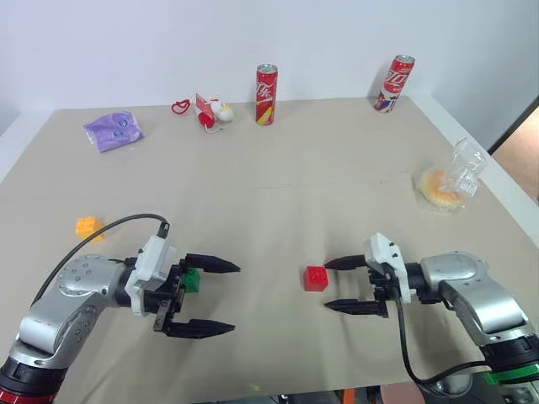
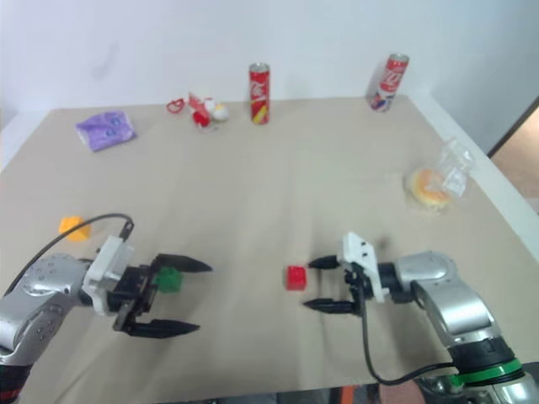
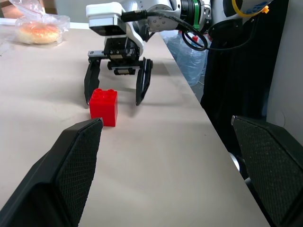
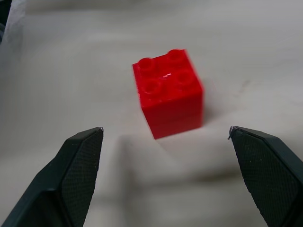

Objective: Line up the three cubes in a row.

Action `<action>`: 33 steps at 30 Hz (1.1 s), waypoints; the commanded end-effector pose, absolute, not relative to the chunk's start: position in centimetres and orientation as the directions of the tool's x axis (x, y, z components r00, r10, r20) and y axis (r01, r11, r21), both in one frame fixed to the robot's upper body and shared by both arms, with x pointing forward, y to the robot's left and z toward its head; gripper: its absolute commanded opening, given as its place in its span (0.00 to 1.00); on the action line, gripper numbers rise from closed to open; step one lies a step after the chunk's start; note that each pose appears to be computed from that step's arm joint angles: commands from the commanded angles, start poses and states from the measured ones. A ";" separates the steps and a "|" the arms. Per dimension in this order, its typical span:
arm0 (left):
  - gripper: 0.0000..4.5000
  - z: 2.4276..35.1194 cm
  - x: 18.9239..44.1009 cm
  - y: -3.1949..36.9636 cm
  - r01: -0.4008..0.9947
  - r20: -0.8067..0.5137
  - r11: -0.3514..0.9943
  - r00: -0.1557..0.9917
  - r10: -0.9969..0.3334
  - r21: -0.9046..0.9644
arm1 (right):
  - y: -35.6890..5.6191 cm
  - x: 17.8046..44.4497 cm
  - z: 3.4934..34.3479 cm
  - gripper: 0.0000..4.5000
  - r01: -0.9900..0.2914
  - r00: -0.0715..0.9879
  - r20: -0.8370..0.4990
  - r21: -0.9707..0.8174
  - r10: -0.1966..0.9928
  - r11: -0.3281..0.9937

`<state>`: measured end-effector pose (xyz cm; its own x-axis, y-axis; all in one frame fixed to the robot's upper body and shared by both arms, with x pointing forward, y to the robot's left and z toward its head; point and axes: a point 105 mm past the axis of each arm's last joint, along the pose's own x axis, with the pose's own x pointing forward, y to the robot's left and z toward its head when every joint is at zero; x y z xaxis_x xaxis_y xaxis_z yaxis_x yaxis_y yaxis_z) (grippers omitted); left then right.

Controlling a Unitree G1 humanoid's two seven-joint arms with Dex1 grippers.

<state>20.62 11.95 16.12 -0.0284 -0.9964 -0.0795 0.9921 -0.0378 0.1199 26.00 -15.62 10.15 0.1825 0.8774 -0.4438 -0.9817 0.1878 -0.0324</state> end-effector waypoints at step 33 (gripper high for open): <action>1.00 16.7 20.9 11.9 0.984 -0.067 -0.006 0.006 -0.998 0.178 | -15.0 27.8 13.0 0.98 -0.984 0.129 -0.473 -0.171 0.872 0.053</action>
